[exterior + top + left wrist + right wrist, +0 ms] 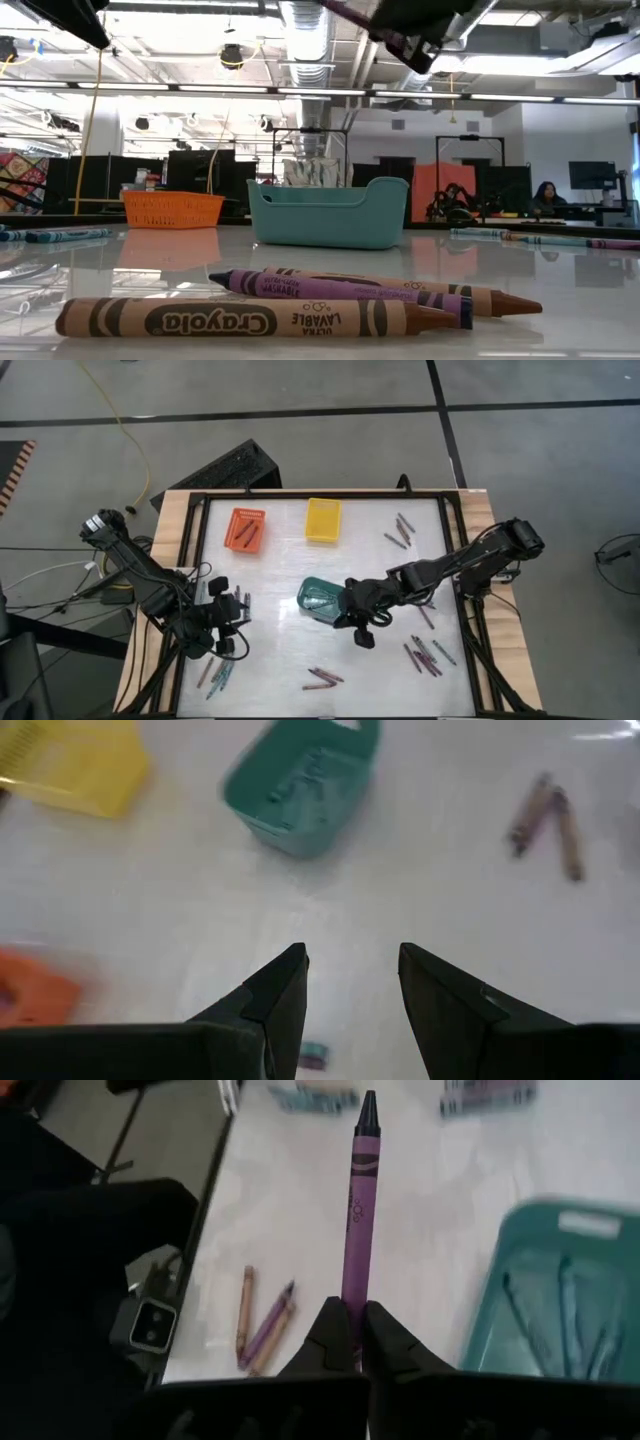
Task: Sort crayons
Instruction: Put the violet crayon into the orange bin
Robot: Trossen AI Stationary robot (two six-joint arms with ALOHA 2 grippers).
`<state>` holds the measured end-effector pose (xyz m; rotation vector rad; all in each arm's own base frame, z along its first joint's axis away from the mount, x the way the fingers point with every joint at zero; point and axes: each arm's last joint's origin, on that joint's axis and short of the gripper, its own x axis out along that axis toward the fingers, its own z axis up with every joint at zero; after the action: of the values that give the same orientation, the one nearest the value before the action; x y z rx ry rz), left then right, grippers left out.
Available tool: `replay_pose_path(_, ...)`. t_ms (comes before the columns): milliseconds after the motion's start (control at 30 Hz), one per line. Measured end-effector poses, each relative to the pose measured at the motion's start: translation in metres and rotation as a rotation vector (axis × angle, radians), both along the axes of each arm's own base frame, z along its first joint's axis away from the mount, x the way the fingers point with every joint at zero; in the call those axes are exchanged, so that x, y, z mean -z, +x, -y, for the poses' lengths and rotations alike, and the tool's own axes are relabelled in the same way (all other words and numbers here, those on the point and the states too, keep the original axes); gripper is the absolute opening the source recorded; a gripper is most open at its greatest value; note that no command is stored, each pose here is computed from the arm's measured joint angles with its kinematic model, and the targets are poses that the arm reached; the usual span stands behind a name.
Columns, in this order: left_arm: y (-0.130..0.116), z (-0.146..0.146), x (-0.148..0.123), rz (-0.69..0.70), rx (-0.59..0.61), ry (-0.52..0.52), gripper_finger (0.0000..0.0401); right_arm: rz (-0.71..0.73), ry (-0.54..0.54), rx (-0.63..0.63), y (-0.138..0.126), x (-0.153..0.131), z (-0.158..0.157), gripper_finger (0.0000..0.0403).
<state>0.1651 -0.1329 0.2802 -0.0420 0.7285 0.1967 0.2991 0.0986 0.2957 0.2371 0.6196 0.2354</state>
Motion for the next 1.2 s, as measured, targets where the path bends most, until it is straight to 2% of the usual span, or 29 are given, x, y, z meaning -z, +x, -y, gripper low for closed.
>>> replay_pose_path(200, 0.012, -0.017, -0.005, 0.110, -0.142, 0.164, 0.0149, 0.209, -0.095, -0.023, 0.013, -0.014, 0.013, 0.0000)
replay_pose_path(333, 0.027, -0.028, -0.011, 0.160, -0.169, 0.242, 0.0149, 0.306, -0.161, -0.007, 0.022, -0.019, 0.028, 0.0000)
replay_pose_path(500, 0.049, -0.036, -0.024, 0.229, -0.050, 0.217, 0.0149, 0.362, -0.228, 0.010, 0.026, -0.023, 0.042, 0.0000)
replay_pose_path(600, 0.059, -0.043, -0.031, 0.280, -0.011, 0.222, 0.0149, 0.422, -0.260, -0.003, 0.027, -0.028, 0.042, 0.0000)
replay_pose_path(733, 0.069, -0.050, -0.042, 0.369, 0.083, 0.175, 0.0149, 0.464, -0.284, -0.017, 0.027, -0.031, 0.041, 0.0000)
replay_pose_path(933, 0.076, -0.053, -0.054, 0.489, 0.169, 0.148, 0.0149, 0.525, -0.318, -0.029, 0.028, -0.036, 0.039, 0.0000)
replay_pose_path(1200, 0.080, -0.055, -0.059, 0.544, 0.236, 0.098, 0.0140, 0.590, -0.336, -0.027, 0.028, -0.042, 0.039, 0.0000)
